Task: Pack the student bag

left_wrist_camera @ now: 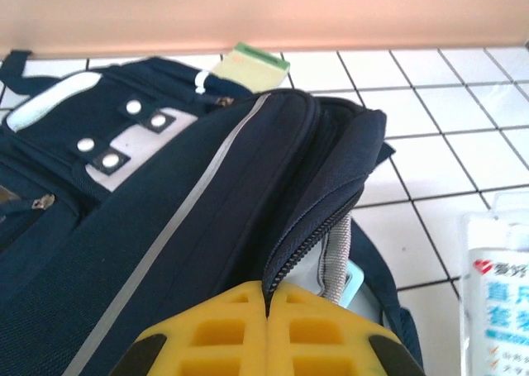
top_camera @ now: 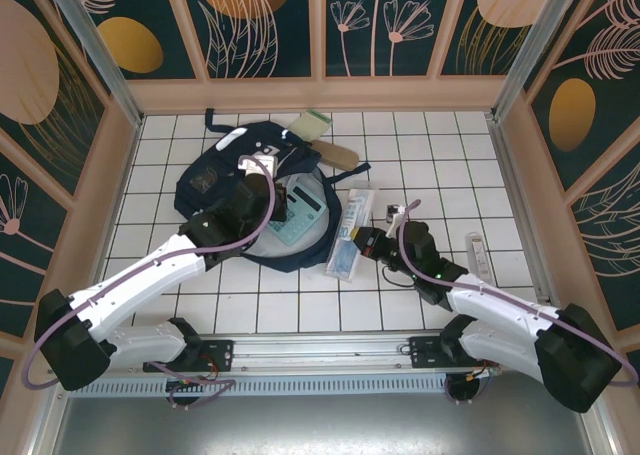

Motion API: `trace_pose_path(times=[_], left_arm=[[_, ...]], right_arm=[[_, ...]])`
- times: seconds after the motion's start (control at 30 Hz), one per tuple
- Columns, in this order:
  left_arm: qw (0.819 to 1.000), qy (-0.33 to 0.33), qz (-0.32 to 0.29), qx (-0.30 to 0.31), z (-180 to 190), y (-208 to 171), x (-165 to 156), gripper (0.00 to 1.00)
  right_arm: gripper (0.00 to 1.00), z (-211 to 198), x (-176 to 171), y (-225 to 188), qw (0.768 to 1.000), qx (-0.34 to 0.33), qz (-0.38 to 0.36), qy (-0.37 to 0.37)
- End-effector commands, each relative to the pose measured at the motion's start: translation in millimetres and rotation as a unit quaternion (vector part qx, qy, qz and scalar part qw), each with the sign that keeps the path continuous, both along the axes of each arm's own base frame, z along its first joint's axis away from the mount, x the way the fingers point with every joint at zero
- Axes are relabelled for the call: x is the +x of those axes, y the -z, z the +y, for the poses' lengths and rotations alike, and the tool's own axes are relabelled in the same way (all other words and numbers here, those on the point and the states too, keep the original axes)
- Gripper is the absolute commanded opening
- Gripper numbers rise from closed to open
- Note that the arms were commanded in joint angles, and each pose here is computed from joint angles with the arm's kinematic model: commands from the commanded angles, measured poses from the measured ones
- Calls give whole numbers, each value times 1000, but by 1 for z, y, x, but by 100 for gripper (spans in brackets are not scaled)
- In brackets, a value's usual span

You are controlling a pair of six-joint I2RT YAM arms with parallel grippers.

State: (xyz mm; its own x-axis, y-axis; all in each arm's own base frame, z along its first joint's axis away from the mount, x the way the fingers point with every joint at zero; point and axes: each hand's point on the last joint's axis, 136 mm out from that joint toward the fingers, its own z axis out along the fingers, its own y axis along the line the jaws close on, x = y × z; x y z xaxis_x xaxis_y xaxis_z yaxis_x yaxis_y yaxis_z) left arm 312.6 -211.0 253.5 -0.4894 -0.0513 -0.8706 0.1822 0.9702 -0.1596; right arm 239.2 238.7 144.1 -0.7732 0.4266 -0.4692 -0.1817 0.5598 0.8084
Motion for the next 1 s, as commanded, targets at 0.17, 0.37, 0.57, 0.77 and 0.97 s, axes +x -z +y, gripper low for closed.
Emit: trace_pose_path(times=[0.17,0.37,0.57,0.77,0.97], left_arm=[[996,-22,-76,-31,3,-72,12,0],[996,-15,-81,-31,-5,-81,18,0],[996,-9,-81,-35,-10,-82,20,0],[996,4,-77,-41,-16,-80,20,0],[997,12,-71,-42,-18,-76,18,0]], right_arm=[[0,65,23,-63,988,121,-64,-70],[0,115,50,-66,982,169,-33,-70],[0,153,84,-41,976,216,22,-24],[0,183,116,-29,964,263,42,6],[0,219,137,-21,967,251,35,16]])
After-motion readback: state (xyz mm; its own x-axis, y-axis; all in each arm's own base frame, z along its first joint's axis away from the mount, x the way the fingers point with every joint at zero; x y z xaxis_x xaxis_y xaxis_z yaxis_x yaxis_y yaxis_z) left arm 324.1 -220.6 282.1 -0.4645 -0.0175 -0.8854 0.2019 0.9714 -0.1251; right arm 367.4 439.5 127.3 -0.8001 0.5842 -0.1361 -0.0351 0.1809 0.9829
